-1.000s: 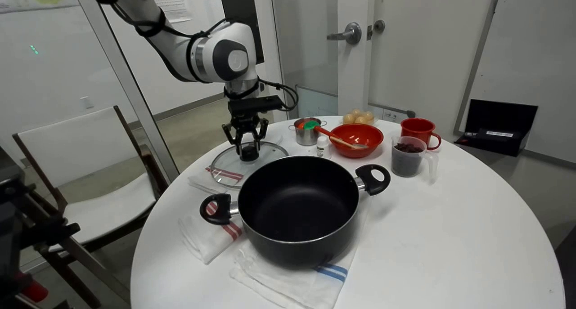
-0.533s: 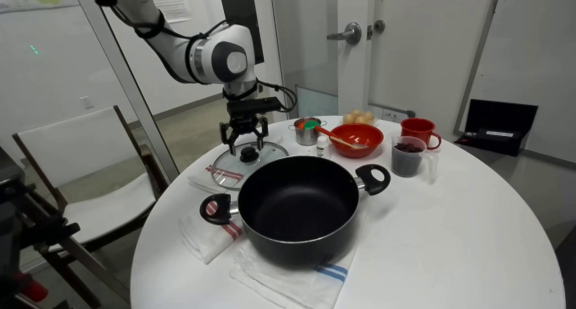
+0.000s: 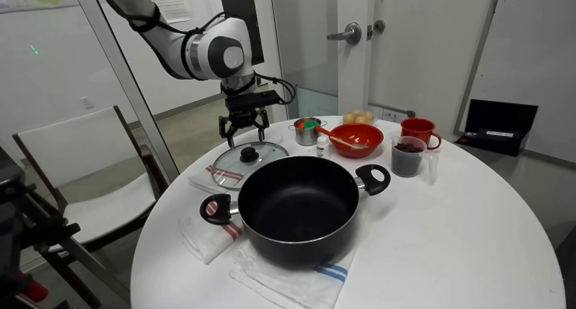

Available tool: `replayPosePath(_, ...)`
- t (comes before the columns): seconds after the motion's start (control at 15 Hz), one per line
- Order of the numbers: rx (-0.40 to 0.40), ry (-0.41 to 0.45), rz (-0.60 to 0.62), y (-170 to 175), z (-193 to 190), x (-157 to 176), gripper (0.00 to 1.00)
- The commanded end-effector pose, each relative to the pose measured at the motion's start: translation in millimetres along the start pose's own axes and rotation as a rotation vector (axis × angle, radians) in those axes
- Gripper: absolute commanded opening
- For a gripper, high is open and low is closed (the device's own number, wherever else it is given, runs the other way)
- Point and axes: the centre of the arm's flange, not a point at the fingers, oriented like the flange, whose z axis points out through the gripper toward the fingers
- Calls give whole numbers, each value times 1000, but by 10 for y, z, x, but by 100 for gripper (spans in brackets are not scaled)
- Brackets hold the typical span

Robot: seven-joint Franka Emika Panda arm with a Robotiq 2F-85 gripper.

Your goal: Remove the lid from the pot

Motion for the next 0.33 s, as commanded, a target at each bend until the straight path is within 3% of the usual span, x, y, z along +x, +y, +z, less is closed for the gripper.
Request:
replayPosePath(0.0,-38,31,-9,-304,-280,-83,100)
replayPosePath(0.27,-102,85,-21,-606,-517,-100,100)
